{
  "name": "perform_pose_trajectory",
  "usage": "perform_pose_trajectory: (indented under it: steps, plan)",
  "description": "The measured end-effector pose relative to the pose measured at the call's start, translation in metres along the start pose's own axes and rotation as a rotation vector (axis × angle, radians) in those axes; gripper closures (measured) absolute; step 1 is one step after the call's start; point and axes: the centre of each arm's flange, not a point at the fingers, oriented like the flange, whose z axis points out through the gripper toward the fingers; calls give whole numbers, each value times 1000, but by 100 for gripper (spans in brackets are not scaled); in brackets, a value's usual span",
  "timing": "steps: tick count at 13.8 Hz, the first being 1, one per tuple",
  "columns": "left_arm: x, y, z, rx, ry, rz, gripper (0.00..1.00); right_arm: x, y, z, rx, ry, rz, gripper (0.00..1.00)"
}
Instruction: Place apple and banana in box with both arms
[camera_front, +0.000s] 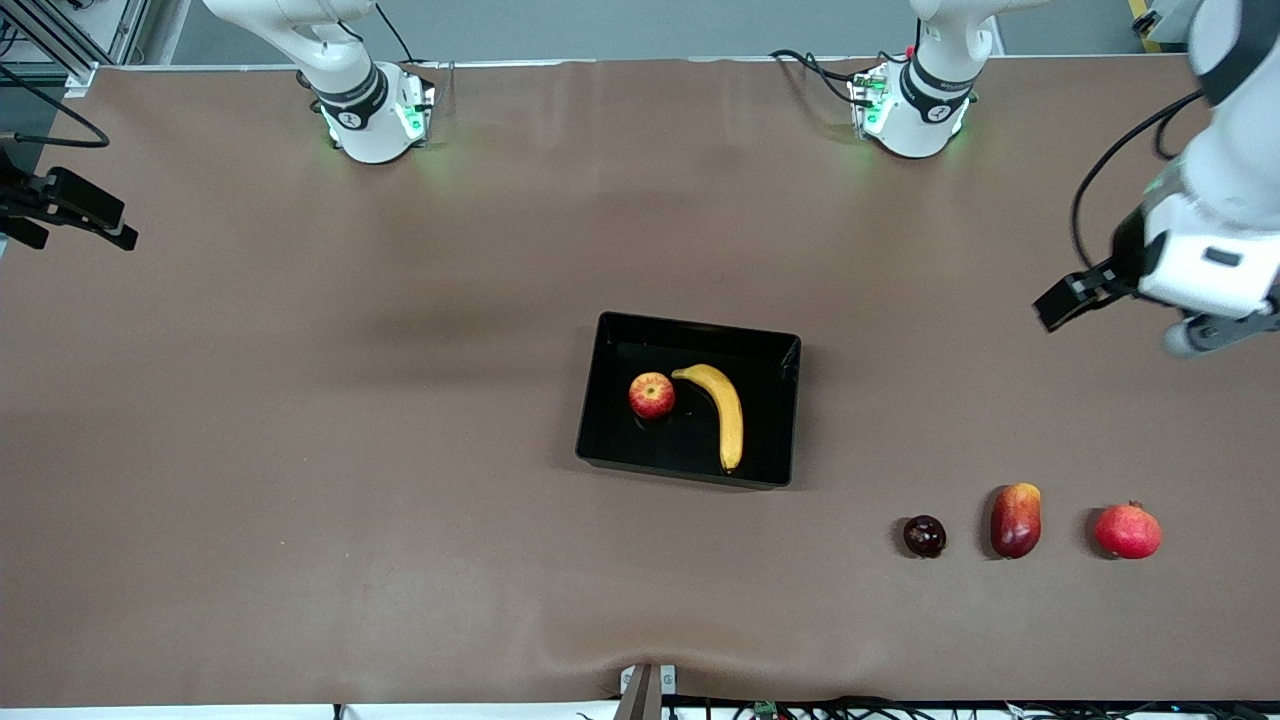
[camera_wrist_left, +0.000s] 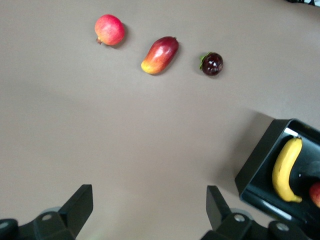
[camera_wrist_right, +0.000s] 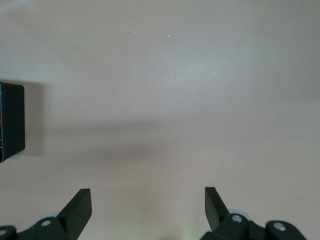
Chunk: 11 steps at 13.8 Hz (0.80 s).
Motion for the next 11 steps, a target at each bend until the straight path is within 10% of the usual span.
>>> perform_pose_trajectory:
  steps: [11]
  plan:
    - [-27, -73, -4, -69, -61, 180, 0, 0, 0, 0, 0, 0, 0, 0]
